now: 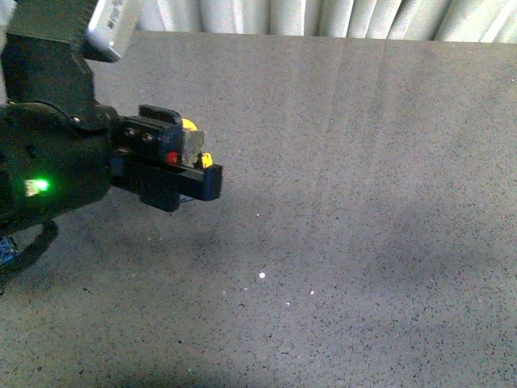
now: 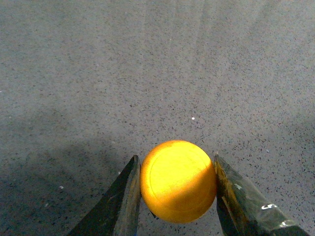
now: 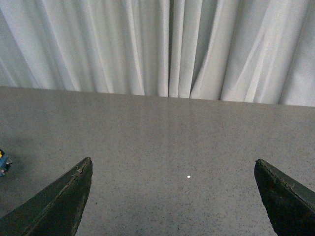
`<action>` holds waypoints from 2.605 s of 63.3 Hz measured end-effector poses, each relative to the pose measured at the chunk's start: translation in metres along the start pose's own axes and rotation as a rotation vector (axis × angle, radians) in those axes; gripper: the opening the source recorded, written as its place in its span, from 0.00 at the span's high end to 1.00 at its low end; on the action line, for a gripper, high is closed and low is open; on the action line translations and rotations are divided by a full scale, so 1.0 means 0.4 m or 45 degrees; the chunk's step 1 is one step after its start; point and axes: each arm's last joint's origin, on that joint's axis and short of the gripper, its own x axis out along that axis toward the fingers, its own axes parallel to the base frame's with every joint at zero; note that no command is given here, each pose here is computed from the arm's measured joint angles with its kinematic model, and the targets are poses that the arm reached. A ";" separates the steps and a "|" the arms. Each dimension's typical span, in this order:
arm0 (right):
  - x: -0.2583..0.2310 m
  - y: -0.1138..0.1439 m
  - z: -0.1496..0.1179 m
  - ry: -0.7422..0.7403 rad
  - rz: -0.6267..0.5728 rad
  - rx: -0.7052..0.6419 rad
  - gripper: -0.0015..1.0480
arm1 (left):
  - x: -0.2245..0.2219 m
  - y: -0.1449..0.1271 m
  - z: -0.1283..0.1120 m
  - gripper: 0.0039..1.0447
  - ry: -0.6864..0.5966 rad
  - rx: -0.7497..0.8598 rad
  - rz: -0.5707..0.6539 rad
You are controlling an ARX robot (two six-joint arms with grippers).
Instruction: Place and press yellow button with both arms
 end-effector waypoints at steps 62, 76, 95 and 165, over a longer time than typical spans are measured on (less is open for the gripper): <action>0.000 0.000 0.000 0.000 0.000 0.000 0.09 | 0.134 -0.019 -0.065 0.68 0.065 0.066 -0.013; 0.000 0.000 0.000 0.000 0.000 0.000 0.09 | 0.137 -0.022 -0.069 0.46 0.071 0.075 -0.019; 0.000 0.000 0.000 0.000 0.000 0.000 0.09 | 0.085 -0.022 -0.078 0.08 0.072 0.086 -0.025; 0.000 0.000 0.000 0.000 0.002 0.000 0.09 | -0.440 0.134 -0.057 0.99 -0.592 -0.010 0.607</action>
